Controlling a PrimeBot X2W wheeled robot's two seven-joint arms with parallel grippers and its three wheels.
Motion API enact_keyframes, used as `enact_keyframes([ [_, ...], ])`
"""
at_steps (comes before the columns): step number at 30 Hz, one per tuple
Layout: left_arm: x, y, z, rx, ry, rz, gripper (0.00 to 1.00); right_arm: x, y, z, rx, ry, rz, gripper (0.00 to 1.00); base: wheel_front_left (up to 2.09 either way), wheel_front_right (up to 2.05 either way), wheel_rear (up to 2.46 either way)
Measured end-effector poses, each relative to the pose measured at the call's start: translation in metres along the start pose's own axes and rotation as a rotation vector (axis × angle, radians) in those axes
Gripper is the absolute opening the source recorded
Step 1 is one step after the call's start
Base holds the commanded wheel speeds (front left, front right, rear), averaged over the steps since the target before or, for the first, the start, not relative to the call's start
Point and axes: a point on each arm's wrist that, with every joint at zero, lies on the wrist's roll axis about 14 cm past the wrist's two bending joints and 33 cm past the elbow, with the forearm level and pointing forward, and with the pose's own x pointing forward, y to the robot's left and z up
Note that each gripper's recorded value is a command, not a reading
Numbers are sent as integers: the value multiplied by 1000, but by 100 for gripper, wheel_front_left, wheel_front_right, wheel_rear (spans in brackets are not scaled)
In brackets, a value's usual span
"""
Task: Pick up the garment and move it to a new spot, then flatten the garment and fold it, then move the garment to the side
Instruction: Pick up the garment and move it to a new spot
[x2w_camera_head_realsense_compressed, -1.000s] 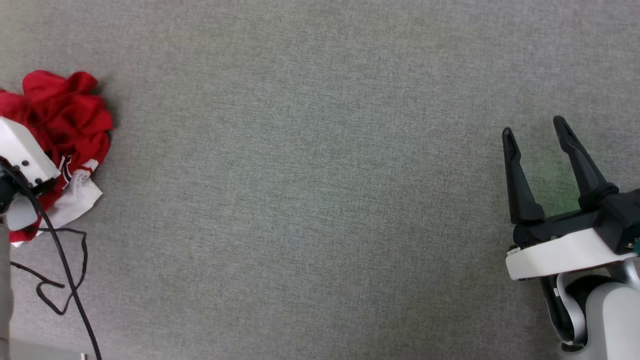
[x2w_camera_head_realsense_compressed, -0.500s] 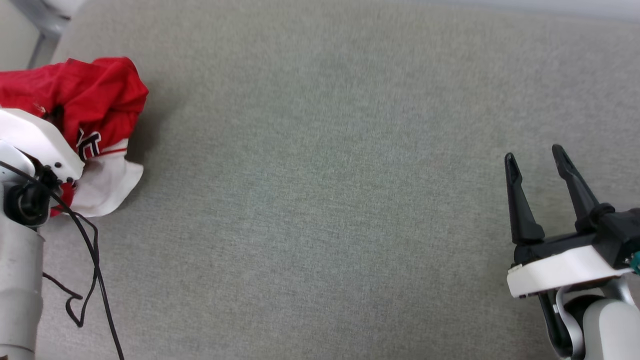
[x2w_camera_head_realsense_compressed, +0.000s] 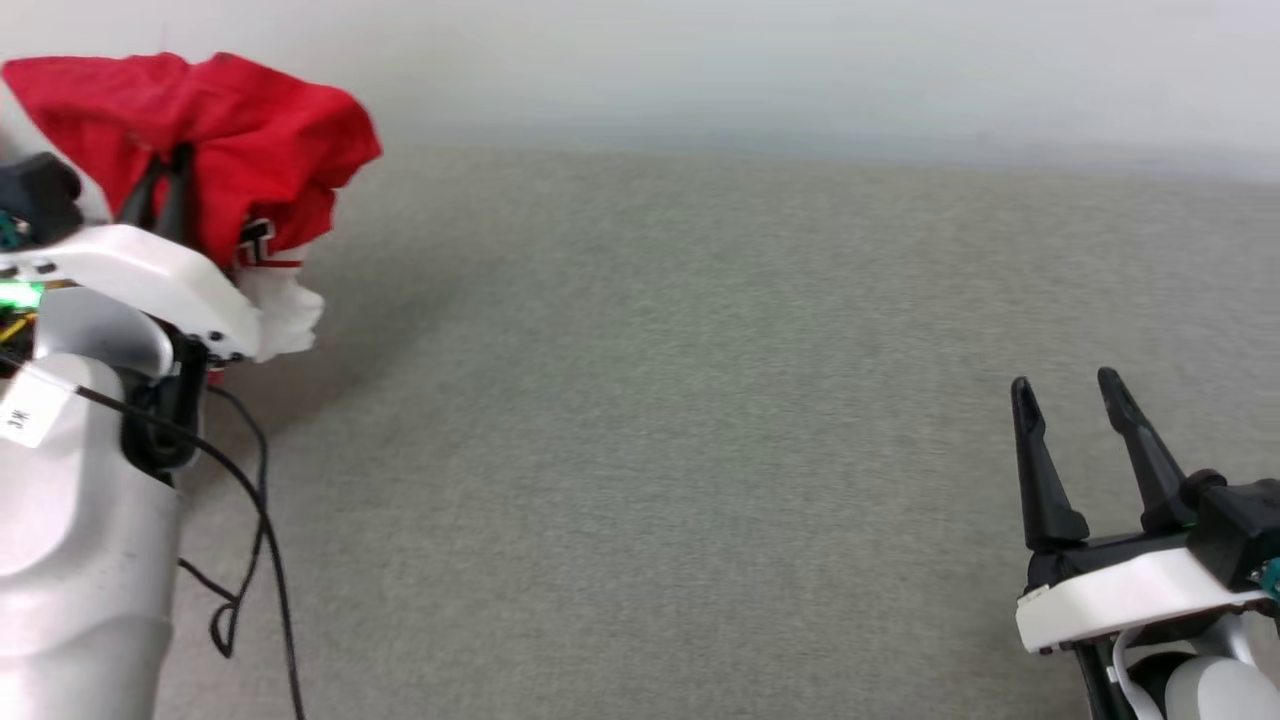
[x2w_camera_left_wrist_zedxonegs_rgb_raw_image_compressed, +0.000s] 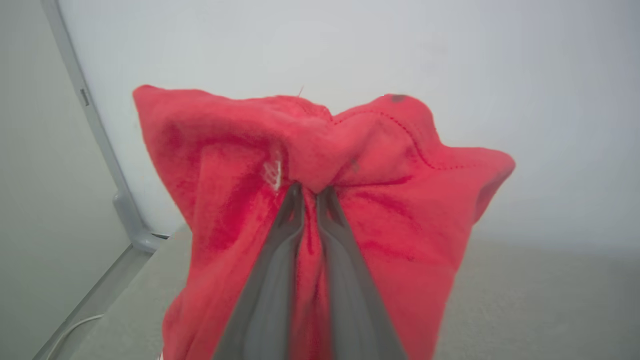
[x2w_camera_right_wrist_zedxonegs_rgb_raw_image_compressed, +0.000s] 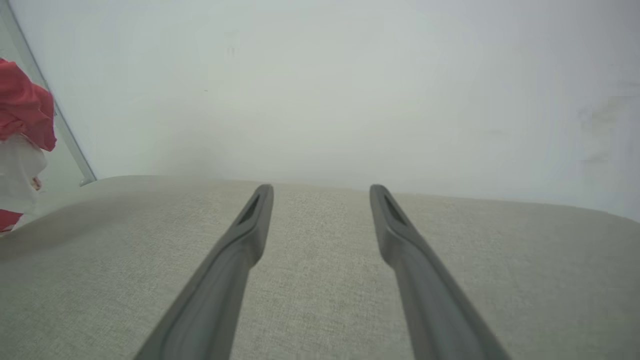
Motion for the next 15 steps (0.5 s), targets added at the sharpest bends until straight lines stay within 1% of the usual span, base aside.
enact_keyframes([
  [4,4,-55,11,-38,-50,-127,0,-18,-18,8,-3,-15,-59,100,0,0,0],
  [7,1,-104,11,-64,-52,-245,0,-34,-33,11,-4,-13,-111,100,0,0,0],
  [11,-12,-172,1,-97,-20,-414,0,-51,-54,16,-6,-29,-183,100,0,0,0],
  [15,-35,-233,-28,-114,74,-583,0,-64,-67,15,3,-29,-230,100,0,0,0],
])
